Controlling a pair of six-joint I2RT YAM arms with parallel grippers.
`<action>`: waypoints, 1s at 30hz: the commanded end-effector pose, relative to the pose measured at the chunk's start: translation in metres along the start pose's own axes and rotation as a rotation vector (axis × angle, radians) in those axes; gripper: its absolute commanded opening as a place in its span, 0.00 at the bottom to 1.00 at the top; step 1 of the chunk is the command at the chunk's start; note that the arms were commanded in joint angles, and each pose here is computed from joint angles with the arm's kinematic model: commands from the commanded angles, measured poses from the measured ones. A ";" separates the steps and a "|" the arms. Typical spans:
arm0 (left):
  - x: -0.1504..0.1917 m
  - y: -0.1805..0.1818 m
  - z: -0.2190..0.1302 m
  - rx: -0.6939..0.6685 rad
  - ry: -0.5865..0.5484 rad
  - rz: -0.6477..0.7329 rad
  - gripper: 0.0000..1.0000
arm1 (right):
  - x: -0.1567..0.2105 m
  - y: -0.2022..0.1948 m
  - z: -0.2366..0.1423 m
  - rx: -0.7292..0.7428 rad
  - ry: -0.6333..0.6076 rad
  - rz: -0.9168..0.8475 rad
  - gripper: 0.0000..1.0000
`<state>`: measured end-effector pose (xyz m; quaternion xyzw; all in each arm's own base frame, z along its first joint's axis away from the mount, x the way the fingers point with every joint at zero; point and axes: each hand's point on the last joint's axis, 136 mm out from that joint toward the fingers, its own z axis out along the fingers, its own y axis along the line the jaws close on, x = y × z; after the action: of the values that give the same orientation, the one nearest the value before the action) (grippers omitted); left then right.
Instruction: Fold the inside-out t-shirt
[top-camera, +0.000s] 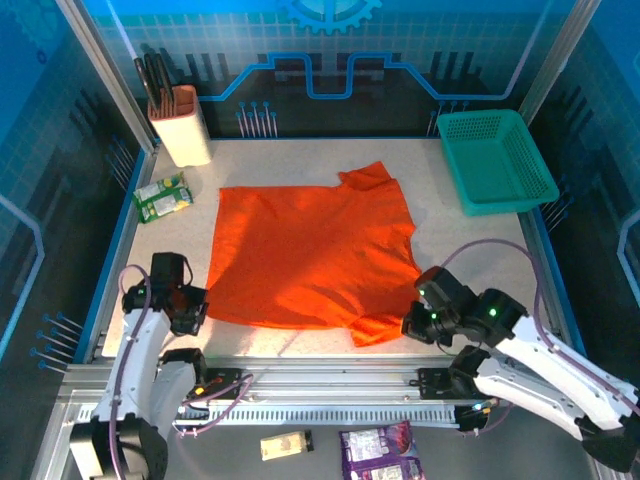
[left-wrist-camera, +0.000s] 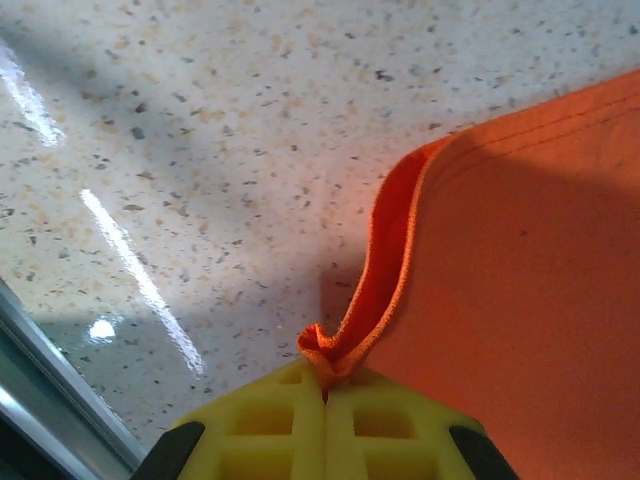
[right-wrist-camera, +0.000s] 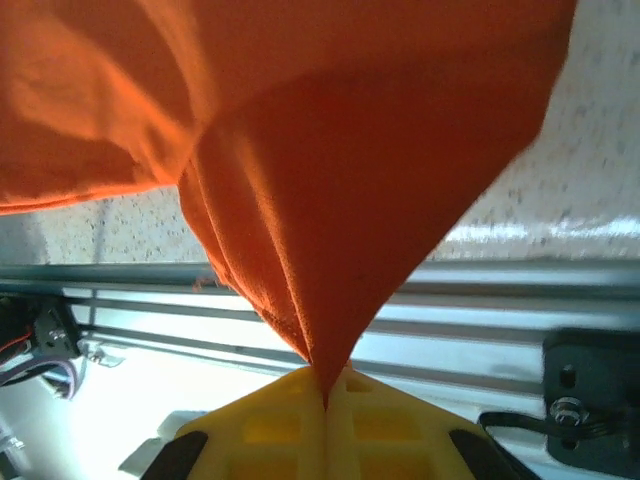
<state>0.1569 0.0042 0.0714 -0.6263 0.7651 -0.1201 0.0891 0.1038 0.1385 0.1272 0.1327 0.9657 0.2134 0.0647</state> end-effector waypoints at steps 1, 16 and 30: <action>-0.008 -0.031 -0.011 0.079 -0.011 0.057 0.00 | -0.038 0.014 -0.011 0.020 -0.126 -0.067 0.00; -0.039 -0.108 0.022 0.038 -0.002 0.254 0.00 | -0.160 0.063 0.000 -0.029 -0.255 -0.147 0.00; -0.056 -0.129 0.061 -0.044 0.015 0.340 0.00 | -0.225 0.058 0.021 -0.024 -0.293 -0.137 0.00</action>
<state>0.2934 0.0257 0.0444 -0.5058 0.8548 -0.0907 0.0729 0.3194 0.1324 0.1398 0.1097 0.9551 0.1863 0.2023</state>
